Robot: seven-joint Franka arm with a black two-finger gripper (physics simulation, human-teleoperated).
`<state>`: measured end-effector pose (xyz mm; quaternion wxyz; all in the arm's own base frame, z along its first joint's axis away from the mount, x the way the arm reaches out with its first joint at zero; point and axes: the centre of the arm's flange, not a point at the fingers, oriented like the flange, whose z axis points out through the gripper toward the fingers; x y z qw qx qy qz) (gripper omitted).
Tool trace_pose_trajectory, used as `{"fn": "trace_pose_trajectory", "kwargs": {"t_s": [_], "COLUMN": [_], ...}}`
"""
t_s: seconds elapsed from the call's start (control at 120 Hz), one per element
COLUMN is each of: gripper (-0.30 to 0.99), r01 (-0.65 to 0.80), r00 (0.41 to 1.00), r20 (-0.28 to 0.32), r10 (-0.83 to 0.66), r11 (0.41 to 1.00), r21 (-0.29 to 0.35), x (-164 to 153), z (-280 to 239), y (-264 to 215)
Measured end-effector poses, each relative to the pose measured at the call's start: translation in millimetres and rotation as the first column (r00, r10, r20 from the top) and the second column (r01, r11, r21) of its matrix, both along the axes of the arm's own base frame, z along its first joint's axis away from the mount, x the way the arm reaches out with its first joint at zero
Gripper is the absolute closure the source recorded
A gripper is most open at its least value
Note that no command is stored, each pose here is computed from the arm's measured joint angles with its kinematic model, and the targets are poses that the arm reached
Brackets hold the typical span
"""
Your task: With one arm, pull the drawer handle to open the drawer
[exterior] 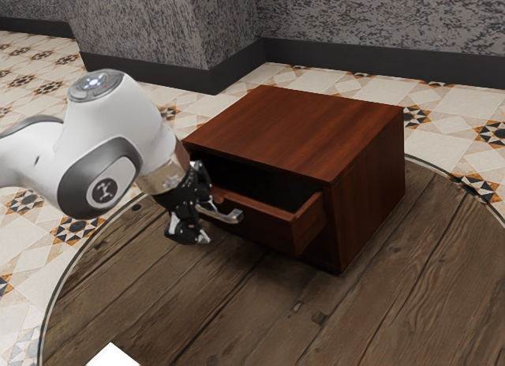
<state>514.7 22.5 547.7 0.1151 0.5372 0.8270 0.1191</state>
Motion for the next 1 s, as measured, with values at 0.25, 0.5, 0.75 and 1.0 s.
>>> {"fn": "trace_pose_trajectory", "kwargs": {"t_s": [0.25,0.5,0.75,1.0], "gripper": [0.37,0.37,0.37,0.37], "r01": [0.0,0.003,-0.005,-0.006], "r00": [1.0,1.0,1.0,1.0], "r20": [-0.001,0.0,-0.013,-0.027], "r10": [0.0,-0.003,0.005,0.005], "r11": [1.0,1.0,1.0,1.0], "r21": [-0.018,-0.022,-0.024,-0.03], "x": [-19.8,-36.5,-49.7,-61.5], "z": [1.3,4.1,7.9,9.4], "y": [2.0,3.4,8.8,10.4]}}
